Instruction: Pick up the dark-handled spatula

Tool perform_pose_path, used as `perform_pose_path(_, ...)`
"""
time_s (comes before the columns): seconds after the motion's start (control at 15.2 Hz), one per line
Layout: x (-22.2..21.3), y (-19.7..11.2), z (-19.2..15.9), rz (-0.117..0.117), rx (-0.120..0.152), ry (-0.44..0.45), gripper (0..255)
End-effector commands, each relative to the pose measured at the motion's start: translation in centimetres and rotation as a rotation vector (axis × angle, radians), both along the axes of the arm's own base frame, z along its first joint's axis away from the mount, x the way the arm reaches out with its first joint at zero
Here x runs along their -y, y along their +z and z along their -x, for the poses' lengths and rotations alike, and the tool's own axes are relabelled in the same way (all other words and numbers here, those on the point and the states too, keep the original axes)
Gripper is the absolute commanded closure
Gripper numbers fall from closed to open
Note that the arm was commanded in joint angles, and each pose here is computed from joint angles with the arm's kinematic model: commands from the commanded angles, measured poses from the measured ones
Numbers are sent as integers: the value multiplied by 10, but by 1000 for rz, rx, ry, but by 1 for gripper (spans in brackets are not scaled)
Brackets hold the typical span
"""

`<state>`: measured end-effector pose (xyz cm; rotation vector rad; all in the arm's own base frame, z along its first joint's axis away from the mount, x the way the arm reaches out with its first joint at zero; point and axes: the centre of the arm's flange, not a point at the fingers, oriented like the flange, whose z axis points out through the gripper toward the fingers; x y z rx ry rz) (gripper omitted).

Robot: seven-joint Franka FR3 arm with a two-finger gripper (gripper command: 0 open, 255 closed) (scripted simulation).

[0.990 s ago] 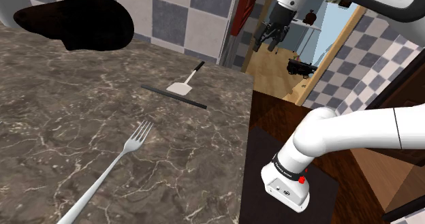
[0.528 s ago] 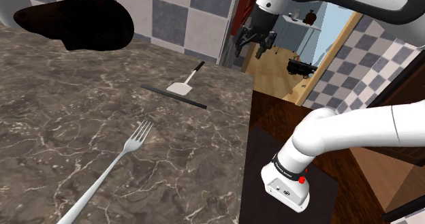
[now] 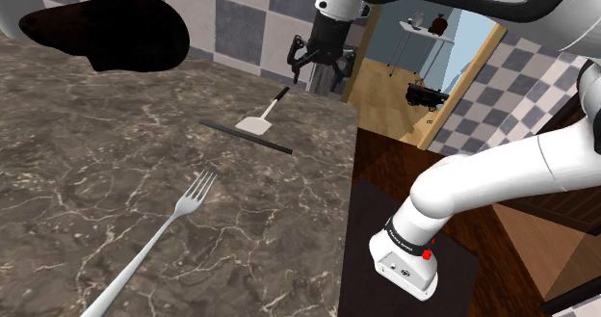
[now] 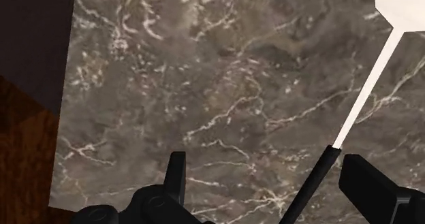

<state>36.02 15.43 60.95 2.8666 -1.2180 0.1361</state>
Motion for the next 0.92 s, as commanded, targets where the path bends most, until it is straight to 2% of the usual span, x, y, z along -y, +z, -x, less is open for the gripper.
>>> perform_pose_path(0.0,-21,-6,-18,-5,-6,-87,0)
perform_pose_path(0.33,-68,-20,-67,-12,-23,-287,0)
perform_pose_path(0.86,-69,-60,-69,-12,-23,-294,0)
